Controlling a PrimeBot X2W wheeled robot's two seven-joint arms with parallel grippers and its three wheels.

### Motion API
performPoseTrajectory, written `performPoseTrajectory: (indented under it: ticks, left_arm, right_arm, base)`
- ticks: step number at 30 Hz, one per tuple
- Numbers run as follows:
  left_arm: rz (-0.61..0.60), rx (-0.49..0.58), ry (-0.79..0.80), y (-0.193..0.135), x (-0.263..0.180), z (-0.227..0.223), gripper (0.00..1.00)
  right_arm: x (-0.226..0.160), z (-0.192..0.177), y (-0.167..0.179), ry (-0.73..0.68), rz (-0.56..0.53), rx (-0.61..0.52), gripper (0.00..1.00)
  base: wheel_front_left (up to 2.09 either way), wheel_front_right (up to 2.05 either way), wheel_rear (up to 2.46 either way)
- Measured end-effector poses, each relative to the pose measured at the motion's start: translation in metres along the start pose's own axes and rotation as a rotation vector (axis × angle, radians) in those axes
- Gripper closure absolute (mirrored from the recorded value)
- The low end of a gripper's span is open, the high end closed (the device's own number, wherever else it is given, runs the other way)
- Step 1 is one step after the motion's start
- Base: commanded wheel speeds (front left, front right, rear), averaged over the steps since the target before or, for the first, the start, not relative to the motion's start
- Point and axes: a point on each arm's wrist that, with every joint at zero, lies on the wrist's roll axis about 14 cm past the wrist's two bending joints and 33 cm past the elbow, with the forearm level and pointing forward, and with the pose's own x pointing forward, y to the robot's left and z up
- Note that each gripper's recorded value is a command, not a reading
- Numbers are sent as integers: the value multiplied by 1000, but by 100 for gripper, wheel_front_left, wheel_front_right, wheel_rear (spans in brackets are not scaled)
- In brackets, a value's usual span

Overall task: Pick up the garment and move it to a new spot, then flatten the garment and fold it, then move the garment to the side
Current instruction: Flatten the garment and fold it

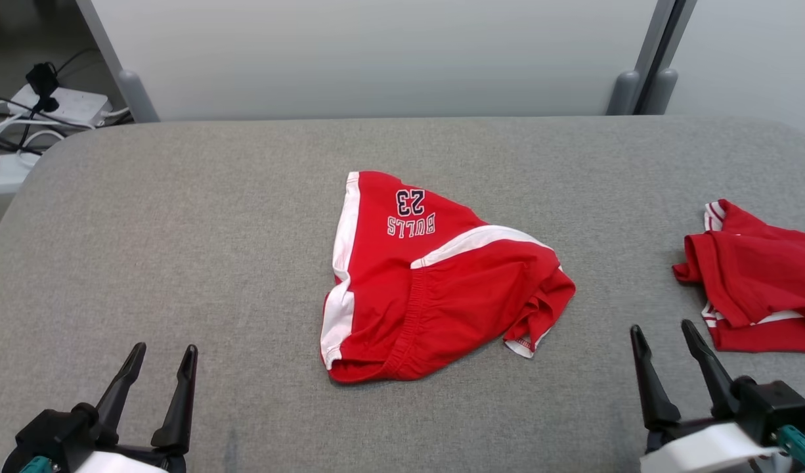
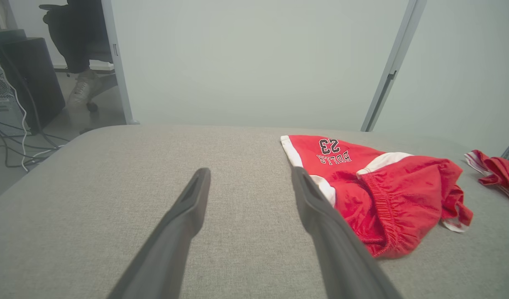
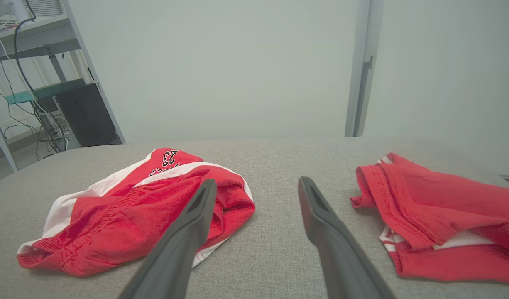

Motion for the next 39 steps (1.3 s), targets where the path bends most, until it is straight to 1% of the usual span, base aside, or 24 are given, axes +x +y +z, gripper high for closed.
performPoseTrajectory:
  ticks: [4, 13, 23, 29, 31, 33, 37, 39]
  left_arm:
    - [4, 5, 7, 0, -4, -1, 0]
    - [11, 12, 2, 2, -12, 2, 0]
    - [29, 13, 18, 5, -18, -1, 0]
    - [37, 8, 13, 6, -21, 1, 0]
    - [47, 6, 13, 8, -24, 1, 0]
    - [55, 1, 9, 9, -26, 1, 0]
    - [84, -11, -6, 12, -30, 5, 0]
    - [106, -19, -5, 16, -36, 4, 0]
  right_arm:
    - [-13, 3, -10, 4, -36, -4, 0]
    - [-22, 9, -7, -6, -41, -3, 0]
    - [-21, 10, -6, -7, -41, 3, 0]
    - [-16, 7, 0, 9, -20, 2, 0]
    - [-8, 6, 10, 11, 14, 1, 0]
    - [4, 6, 29, 21, 73, 2, 0]
    - [31, 1, 82, 56, 247, -20, 0]
    - [39, -10, 112, 102, 351, -45, 0]
  base:
    - [0, 0, 0]
    - [0, 0, 0]
    - [0, 0, 0]
    - [0, 0, 0]
    - [0, 0, 0]
    - [0, 0, 0]
    - [0, 0, 0]
    - [0, 0, 0]
